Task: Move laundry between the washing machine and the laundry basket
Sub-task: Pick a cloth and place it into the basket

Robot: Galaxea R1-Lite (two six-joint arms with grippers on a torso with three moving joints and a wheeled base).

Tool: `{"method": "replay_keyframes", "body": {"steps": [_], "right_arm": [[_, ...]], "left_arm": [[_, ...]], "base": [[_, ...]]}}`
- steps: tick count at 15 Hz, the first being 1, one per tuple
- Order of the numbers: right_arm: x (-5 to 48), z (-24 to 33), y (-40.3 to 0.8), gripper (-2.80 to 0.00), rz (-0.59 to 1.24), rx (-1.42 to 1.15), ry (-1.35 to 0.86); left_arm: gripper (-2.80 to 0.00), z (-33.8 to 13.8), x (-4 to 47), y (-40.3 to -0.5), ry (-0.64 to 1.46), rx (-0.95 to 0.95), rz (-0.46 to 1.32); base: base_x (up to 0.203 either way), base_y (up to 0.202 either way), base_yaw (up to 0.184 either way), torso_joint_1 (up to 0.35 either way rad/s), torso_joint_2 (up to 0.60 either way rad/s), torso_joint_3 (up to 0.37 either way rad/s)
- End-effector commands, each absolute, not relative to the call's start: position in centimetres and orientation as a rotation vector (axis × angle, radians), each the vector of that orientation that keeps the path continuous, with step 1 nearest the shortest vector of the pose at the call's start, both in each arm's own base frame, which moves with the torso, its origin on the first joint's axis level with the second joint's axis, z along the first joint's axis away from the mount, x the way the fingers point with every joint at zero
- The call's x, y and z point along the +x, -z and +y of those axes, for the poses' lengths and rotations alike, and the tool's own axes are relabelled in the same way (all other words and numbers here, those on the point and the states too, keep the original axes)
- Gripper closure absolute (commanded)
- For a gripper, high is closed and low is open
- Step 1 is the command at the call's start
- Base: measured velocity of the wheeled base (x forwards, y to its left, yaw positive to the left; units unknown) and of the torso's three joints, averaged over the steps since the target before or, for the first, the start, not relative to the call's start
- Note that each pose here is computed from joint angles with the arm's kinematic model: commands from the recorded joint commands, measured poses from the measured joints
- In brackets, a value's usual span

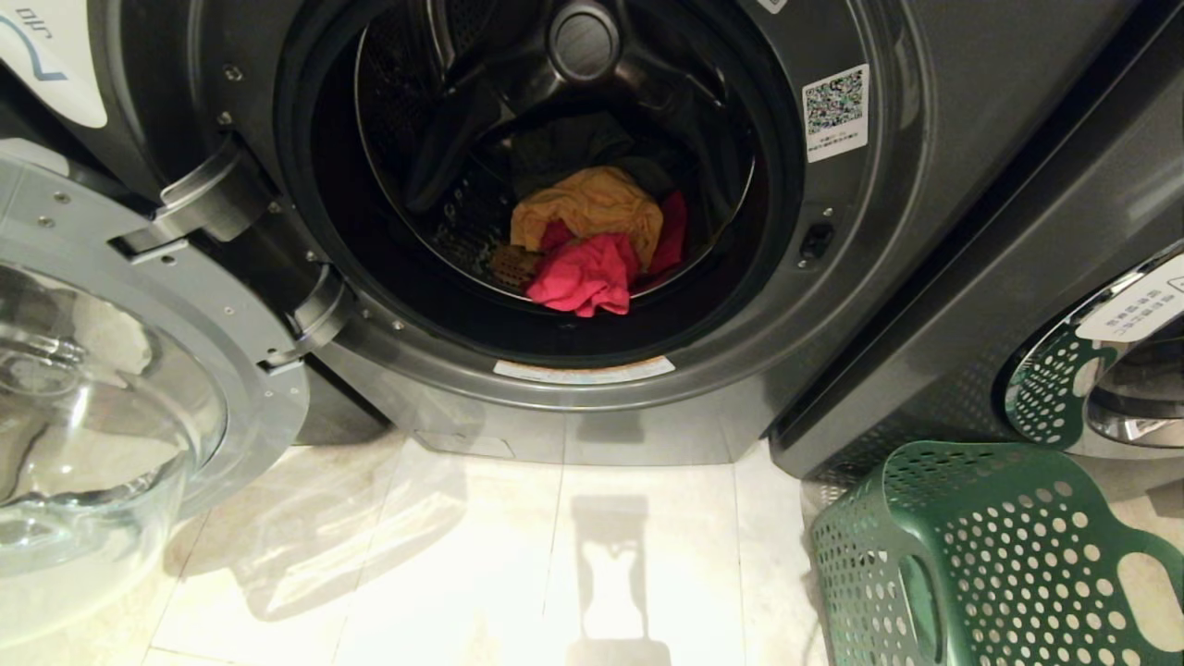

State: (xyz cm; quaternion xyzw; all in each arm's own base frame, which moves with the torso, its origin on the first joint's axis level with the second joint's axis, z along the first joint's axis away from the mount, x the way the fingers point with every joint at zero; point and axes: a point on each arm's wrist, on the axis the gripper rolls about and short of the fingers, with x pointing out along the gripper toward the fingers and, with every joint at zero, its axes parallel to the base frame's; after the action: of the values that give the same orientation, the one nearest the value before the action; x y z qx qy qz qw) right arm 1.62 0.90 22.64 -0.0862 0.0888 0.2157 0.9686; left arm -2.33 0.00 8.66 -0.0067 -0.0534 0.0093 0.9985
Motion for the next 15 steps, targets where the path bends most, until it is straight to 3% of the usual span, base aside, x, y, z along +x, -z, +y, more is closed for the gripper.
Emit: {"method": "replay_keyframes", "body": {"steps": [1,3,6,11,15], "right_arm": [[6.8,2.0,-21.3,0.00,0.386,-0.231,-0.704],[7.8,3.6,-19.7,0.00,0.472,-0.292,-0.882],[11.8,6.7,-18.0,0.00,0.535,-0.343,-0.958],[18.4,14.1,-16.0,0.00,0.447,-0.428,-0.893],[20.9,20.5,-18.3,0.00,0.401,-0.248,-0.796]], "left_arm": [[0.00,0.0,-2.0,-7.6,-0.019,-0.014,-0.067],[0.00,0.0,-2.0,-7.6,-0.019,-0.014,-0.068],[0.00,0.0,-2.0,-7.6,-0.019,-0.014,-0.068],[0.00,0.0,-2.0,-7.6,-0.020,-0.015,-0.068],[0.00,0.0,-2.0,-7.6,-0.021,-0.017,-0.071]], "base": [[0.000,0.000,0.000,0.000,0.00,0.000],[0.000,0.000,0.000,0.000,0.00,0.000],[0.000,0.000,0.000,0.000,0.00,0.000],[0.000,0.000,0.000,0.000,0.00,0.000],[0.000,0.000,0.000,0.000,0.00,0.000]]}}
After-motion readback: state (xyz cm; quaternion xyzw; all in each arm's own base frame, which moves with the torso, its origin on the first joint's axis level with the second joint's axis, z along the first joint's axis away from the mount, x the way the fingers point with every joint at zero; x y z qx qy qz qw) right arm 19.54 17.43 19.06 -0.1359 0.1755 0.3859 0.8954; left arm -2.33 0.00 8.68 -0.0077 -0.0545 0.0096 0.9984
